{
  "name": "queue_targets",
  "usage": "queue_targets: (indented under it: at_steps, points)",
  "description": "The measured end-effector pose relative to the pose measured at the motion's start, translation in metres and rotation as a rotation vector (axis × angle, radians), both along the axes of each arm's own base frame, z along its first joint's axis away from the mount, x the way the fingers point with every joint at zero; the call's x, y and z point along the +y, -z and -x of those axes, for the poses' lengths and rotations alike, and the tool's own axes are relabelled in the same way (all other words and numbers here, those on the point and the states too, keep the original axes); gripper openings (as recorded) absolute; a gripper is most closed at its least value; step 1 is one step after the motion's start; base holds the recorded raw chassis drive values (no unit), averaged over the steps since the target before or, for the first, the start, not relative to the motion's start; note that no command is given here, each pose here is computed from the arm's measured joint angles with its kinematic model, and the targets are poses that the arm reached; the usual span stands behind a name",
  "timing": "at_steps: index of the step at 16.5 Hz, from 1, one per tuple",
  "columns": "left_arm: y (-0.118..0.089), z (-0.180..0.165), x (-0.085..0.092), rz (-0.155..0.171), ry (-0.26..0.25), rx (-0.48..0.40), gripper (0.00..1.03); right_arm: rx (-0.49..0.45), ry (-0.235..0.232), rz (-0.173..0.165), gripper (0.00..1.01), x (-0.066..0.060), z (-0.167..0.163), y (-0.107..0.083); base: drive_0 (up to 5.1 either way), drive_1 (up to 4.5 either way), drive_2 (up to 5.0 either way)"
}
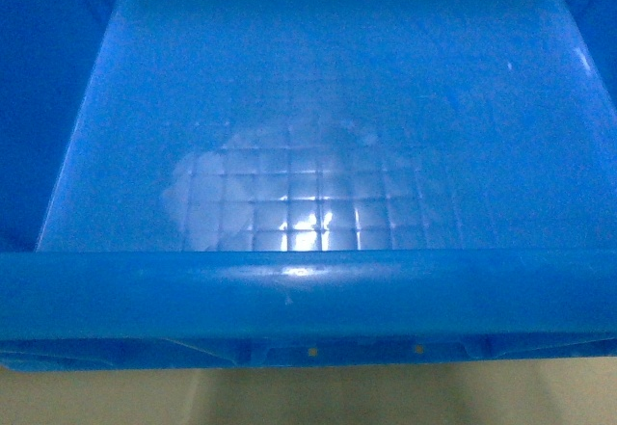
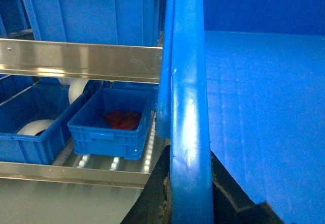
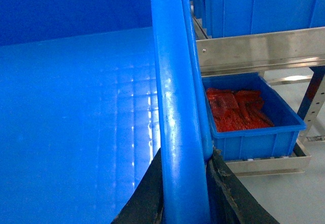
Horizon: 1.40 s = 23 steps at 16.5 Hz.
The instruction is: Place box next to blue box on left shelf
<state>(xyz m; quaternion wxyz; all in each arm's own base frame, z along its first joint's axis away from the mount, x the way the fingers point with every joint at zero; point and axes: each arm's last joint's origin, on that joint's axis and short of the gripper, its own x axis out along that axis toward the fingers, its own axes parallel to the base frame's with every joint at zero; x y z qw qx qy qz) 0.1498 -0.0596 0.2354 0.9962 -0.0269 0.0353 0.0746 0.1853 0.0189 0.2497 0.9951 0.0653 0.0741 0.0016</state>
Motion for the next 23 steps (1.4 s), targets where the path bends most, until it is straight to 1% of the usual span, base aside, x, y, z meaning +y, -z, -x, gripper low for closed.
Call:
queue_targets:
  at_steps: [23]
  points:
    - [-0.0001, 0.0, 0.0, -0.001, 0.0, -0.001, 0.1, 0.0, 0.0, 0.0, 0.15, 0.0, 0.0, 0.0, 0.0, 0.0, 0.0]
